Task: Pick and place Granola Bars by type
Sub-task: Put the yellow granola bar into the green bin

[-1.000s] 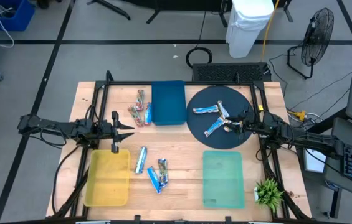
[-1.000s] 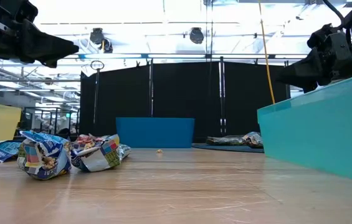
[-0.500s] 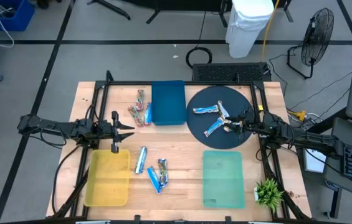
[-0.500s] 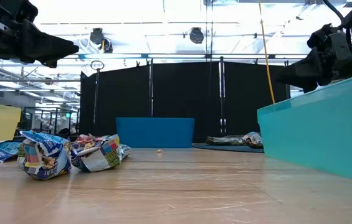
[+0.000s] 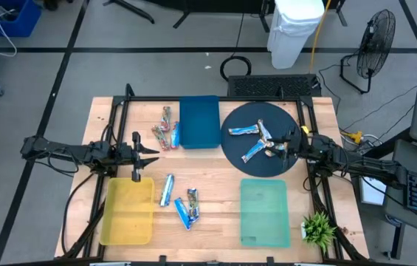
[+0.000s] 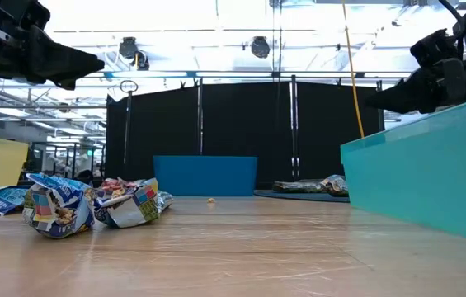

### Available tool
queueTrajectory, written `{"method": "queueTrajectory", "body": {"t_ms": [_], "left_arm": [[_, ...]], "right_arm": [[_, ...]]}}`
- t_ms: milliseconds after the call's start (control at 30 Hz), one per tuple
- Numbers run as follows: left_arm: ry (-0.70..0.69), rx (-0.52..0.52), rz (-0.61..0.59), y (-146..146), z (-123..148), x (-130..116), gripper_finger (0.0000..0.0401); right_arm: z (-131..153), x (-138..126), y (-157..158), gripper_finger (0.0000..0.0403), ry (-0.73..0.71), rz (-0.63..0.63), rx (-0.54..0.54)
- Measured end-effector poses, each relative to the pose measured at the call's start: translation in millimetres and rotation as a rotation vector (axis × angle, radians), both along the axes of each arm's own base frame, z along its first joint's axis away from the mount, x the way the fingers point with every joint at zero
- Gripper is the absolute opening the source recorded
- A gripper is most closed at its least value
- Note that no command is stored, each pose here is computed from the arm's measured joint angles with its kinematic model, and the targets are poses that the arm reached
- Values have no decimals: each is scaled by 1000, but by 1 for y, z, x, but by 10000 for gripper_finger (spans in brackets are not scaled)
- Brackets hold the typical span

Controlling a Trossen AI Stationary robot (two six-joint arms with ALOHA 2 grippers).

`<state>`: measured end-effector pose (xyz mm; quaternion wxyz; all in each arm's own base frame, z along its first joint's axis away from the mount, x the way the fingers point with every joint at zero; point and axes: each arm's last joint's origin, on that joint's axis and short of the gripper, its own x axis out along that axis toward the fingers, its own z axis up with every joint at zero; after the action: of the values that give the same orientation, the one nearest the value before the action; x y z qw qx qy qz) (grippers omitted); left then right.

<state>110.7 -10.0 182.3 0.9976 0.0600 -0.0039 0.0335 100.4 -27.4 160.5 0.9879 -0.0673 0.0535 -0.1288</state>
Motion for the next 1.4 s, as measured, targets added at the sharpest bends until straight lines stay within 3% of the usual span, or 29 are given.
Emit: {"method": "queueTrajectory", "body": {"t_ms": [333,833,1000,1067,1200,1267,1400], "left_arm": [[0,0,0,0,0,0,102],[0,0,0,0,0,0,102],[0,0,0,0,0,0,102],[0,0,0,0,0,0,102],[0,0,0,0,0,0,102],[0,0,0,0,0,0,102],[0,0,0,0,0,0,102]], "right_arm": [[0,0,0,134,-7,-1,14],[6,0,0,135,-176,-25,423],[11,0,-1,130,-221,-41,352],[10,1,-1,111,-203,-40,346],[2,3,-2,20,-102,-65,365],[-4,4,-3,10,15,-125,390],[18,7,-7,1,168,-252,398]]}}
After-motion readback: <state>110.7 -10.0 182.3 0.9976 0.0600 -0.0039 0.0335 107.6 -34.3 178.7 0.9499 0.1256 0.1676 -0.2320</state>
